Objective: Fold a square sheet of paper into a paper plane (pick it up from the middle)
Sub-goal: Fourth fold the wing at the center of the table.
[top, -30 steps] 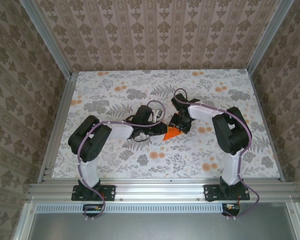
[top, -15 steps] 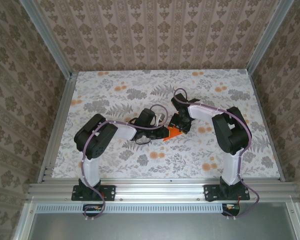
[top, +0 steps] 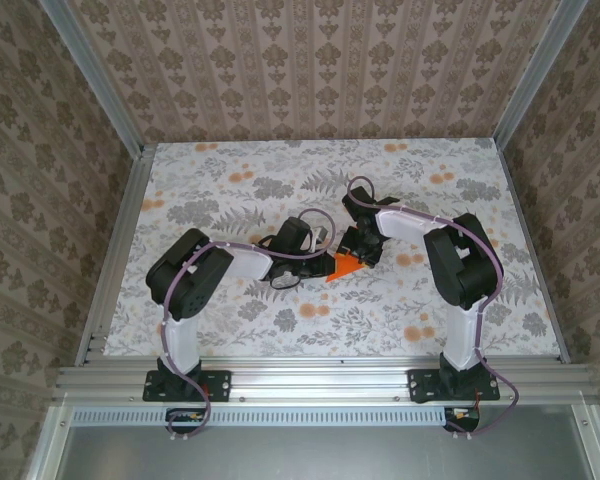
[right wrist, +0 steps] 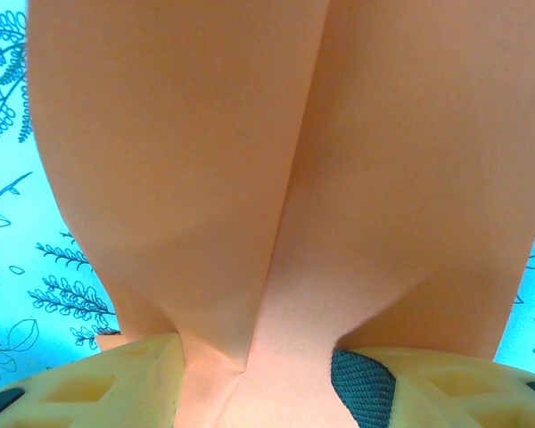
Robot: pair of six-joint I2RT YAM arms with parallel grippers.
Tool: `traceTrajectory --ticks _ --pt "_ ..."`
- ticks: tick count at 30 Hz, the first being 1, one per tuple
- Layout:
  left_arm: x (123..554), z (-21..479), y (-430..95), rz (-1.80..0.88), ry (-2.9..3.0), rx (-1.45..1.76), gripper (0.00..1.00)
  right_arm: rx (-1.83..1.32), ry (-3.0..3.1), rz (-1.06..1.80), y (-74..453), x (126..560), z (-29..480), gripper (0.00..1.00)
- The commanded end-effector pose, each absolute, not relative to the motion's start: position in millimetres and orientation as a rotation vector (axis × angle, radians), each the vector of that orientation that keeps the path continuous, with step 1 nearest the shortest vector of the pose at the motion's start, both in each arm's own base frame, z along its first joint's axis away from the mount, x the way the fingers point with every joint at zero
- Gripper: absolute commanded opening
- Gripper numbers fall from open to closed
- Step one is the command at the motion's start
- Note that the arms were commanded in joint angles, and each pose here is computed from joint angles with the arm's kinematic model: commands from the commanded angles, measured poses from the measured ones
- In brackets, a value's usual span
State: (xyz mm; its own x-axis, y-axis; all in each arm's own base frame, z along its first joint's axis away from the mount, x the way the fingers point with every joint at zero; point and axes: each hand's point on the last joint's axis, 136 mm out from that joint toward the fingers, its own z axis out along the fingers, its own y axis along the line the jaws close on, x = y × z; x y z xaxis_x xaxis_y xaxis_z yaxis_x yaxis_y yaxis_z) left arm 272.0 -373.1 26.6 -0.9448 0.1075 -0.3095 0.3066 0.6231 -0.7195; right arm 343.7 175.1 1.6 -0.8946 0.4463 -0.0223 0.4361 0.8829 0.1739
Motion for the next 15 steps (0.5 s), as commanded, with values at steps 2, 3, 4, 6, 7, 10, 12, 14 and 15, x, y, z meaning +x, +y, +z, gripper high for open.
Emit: traceTrajectory --ticks 2,3,4,6,7,10,12,14,15 --pt "270.2 20.0 -364.9 -1.142 2.647 0.357 0.11 0.795 3.173 -0.422 92.0 266.3 -76.6 0.58" --pt "269.1 18.8 -365.1 -1.139 2.652 0.364 0.11 0.795 3.174 -0.417 92.6 266.5 -76.8 0.58" --pt "268.5 17.8 -364.2 -1.133 2.657 0.367 0.11 0.796 3.173 -0.414 92.8 266.9 -76.4 0.58" --pt "268.2 19.5 -362.7 -1.123 2.656 0.370 0.11 0.796 3.175 -0.417 92.7 266.7 -76.9 0.58" --pt "268.8 23.4 -362.4 -1.126 2.648 0.372 0.11 0.795 3.174 -0.420 92.8 266.8 -76.7 0.57" --pt "271.5 45.4 -367.2 -1.171 2.594 0.385 0.12 0.795 3.176 -0.436 91.3 265.5 -77.2 0.58" --pt "272.6 63.6 -372.3 -1.230 2.543 0.382 0.14 0.796 3.177 -0.436 91.4 266.1 -77.1 0.57" --pt "271.8 77.9 -377.1 -1.297 2.494 0.380 0.16 0.800 3.174 -0.436 91.6 266.5 -77.1 0.58" --pt "271.0 82.6 -379.4 -1.333 2.476 0.373 0.17 0.803 3.174 -0.437 91.5 266.5 -77.5 0.58"
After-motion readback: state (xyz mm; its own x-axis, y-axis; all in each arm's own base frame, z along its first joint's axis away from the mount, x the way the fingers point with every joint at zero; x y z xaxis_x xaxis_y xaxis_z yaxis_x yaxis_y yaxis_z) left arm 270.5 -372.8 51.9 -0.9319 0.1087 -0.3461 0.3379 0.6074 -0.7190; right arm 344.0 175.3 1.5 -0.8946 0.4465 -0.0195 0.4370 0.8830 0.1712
